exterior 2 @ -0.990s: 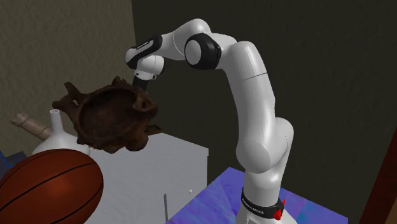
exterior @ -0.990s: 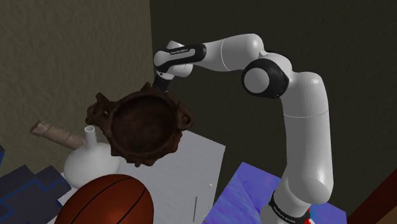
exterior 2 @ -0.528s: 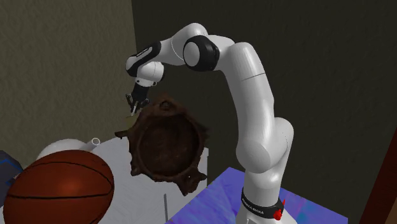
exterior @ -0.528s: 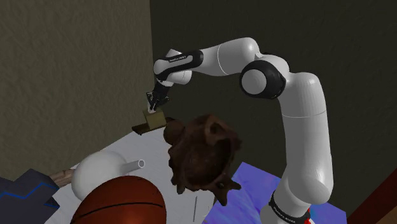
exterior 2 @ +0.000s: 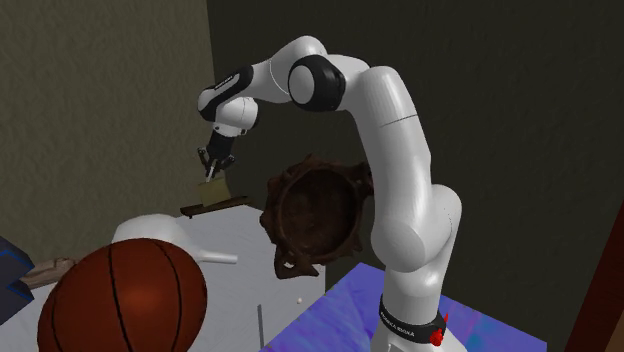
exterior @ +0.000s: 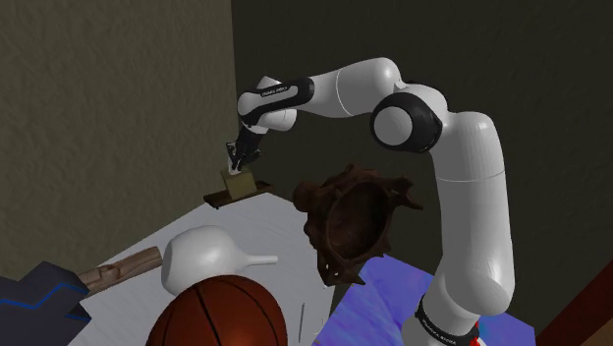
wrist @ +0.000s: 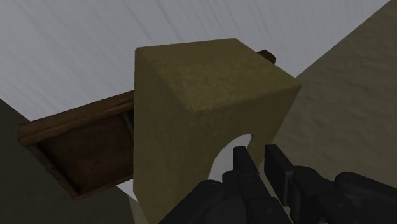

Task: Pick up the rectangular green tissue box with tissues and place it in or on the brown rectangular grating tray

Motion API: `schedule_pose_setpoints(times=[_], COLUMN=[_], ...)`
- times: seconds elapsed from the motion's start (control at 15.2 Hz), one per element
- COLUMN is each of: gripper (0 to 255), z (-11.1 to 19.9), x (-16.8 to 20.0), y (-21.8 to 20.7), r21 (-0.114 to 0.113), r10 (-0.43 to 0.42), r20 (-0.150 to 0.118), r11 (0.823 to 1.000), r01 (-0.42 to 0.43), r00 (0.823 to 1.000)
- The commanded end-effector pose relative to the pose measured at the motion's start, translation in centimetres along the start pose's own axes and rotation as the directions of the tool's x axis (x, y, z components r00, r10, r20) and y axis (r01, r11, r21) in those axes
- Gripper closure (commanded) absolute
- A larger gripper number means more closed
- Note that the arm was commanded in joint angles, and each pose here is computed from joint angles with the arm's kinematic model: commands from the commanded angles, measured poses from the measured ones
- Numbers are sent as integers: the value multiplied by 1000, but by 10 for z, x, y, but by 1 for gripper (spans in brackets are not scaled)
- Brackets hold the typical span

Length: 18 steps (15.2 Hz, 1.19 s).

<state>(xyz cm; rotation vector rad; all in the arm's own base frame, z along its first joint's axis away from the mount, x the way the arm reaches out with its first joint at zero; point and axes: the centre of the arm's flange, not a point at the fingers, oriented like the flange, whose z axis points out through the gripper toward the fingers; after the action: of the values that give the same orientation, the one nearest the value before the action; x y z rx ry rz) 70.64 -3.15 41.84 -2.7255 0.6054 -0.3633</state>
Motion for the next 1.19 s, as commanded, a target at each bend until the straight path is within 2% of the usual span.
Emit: schedule_pose_setpoints(times=[0.0,0.33,0.59,1.12], gripper=[0,0,0,0], z=[6,6,-44,-44], x=[-2,-1,-1,-1], y=[3,2,2,2], r21=[-5,-5,-5,-5], r10=[2,2,2,2], r20=[11,11,11,11], r11=[1000,1000,1000,1000], r01=[-2,-2,-2,-2], r00=[1000,1000,1000,1000])
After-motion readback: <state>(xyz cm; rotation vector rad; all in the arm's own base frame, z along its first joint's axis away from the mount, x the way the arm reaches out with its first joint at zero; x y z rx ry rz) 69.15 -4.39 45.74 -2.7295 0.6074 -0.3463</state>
